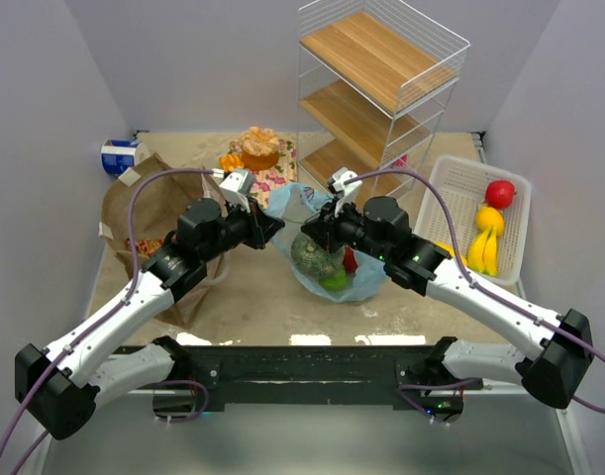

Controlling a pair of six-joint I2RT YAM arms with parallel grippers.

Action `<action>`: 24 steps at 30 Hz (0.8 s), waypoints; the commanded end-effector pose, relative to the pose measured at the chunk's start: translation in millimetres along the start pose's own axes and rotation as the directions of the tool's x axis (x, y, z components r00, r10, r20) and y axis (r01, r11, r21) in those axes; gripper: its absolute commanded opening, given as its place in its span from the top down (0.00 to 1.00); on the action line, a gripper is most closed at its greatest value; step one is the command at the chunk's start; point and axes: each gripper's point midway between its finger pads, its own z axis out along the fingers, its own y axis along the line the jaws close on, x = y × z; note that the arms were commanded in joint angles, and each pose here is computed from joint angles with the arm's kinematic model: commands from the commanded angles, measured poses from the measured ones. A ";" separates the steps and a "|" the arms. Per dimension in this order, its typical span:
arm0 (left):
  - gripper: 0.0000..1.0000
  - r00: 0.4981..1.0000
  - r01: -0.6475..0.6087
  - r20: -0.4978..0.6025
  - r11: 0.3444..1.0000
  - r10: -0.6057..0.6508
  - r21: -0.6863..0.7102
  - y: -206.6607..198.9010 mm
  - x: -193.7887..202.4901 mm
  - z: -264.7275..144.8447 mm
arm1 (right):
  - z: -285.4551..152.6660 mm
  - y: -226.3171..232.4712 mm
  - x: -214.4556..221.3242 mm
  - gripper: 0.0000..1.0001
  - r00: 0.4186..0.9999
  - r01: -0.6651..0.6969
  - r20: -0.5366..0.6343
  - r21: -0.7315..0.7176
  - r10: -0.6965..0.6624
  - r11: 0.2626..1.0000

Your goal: Place the mixed food into the grocery bags and tie them

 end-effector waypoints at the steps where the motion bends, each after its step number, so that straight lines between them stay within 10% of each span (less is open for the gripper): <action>1: 1.00 0.998 -0.001 0.070 0.999 -0.002 0.041 -16.3 -30.5 -7.7 | -1.0 -22.1 -25.9 1.00 0.990 0.092 0.098 0.130 -0.105 0.987; 11: 1.00 0.996 -0.009 0.093 0.998 0.004 0.058 -22.6 -39.5 -13.1 | 19.3 -17.5 31.2 1.00 0.981 0.185 -0.085 0.133 -0.175 0.974; 24: 1.00 0.982 -0.063 0.183 0.993 0.044 0.098 -50.5 -84.4 -50.3 | 38.2 -101.7 114.8 1.00 0.931 0.238 -0.366 0.604 -0.001 0.761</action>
